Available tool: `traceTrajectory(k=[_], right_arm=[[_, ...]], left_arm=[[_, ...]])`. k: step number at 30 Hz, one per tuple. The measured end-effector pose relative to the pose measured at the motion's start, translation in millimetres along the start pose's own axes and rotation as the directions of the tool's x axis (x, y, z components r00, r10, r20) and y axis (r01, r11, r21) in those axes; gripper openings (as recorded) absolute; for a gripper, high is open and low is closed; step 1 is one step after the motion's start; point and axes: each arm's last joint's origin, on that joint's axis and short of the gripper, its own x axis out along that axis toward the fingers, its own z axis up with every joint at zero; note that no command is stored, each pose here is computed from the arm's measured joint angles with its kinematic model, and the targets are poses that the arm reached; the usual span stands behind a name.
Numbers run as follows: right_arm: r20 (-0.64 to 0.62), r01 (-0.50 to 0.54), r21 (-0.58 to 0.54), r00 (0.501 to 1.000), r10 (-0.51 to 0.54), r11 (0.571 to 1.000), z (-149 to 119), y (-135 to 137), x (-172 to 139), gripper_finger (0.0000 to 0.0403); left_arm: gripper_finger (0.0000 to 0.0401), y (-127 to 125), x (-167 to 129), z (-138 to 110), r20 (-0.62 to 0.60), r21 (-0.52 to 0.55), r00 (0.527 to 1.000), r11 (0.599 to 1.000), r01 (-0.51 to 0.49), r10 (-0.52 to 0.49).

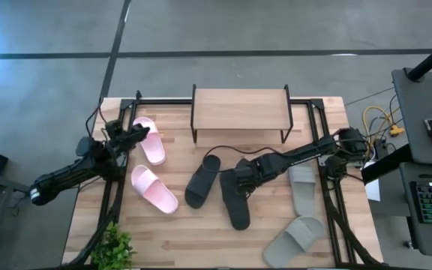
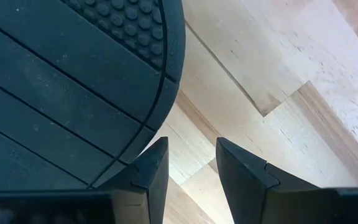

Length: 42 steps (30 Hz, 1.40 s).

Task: Pick and place slides into the shelf
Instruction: Put the right black slide on the shelf

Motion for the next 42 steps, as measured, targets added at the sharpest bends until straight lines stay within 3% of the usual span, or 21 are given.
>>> traceTrajectory(k=[7, 13, 19, 23, 26, 31, 39, 42], right_arm=[[0.001, 0.003, -0.006, 1.0, -0.003, 1.0, -0.1, -0.2, -0.1, 0.0127], [0.002, 0.005, -0.019, 1.0, -0.005, 1.0, 0.0, -0.4, -0.1, 0.0123], [-0.003, 0.006, -0.018, 1.0, -0.006, 1.0, -0.3, -0.7, -0.1, 0.0129], [-0.009, 0.006, -0.011, 1.0, -0.006, 1.0, -0.6, -0.9, -0.2, 0.013], [-0.016, 0.009, 0.016, 1.0, -0.009, 1.0, -1.1, -1.3, -0.2, 0.0126], [-0.033, -0.003, 0.049, 0.999, 0.005, 0.999, -1.6, -0.9, -0.3, 0.0123], [-0.035, -0.002, 0.128, 0.999, 0.007, 0.992, -1.7, -0.8, -0.3, 0.0124], [-0.052, -0.011, 0.158, 0.998, 0.019, 0.987, -2.1, -0.5, -0.3, 0.012]], left_arm=[[0.0208, -5.6, -0.3, 7.2, 0.132, -0.09, 0.991, 0.995, 0.03, -0.018], [0.0208, -16.3, 9.1, 15.8, 0.107, -0.117, 0.994, 0.992, 0.037, -0.024], [0.0195, -25.8, 33.6, 23.8, -0.115, -0.052, 0.992, 0.997, -0.062, 0.056], [0.0182, -24.6, 51.3, 22.7, -0.35, -0.004, 0.928, 0.991, -0.136, 0.126], [0.017, -21.6, 60.0, 21.5, -0.44, 0.03, 0.882, 0.984, -0.176, 0.171], [0.0123, -19.0, 72.5, 12.4, -0.539, 0.025, 0.831, 0.989, -0.149, 0.139], [0.001, -7.3, 81.3, -13.1, -0.664, -0.046, 0.736, 0.976, -0.211, 0.128], [0.0004, -9.7, 87.4, -19.4, -0.693, -0.084, 0.72, 0.988, -0.133, 0.038]])
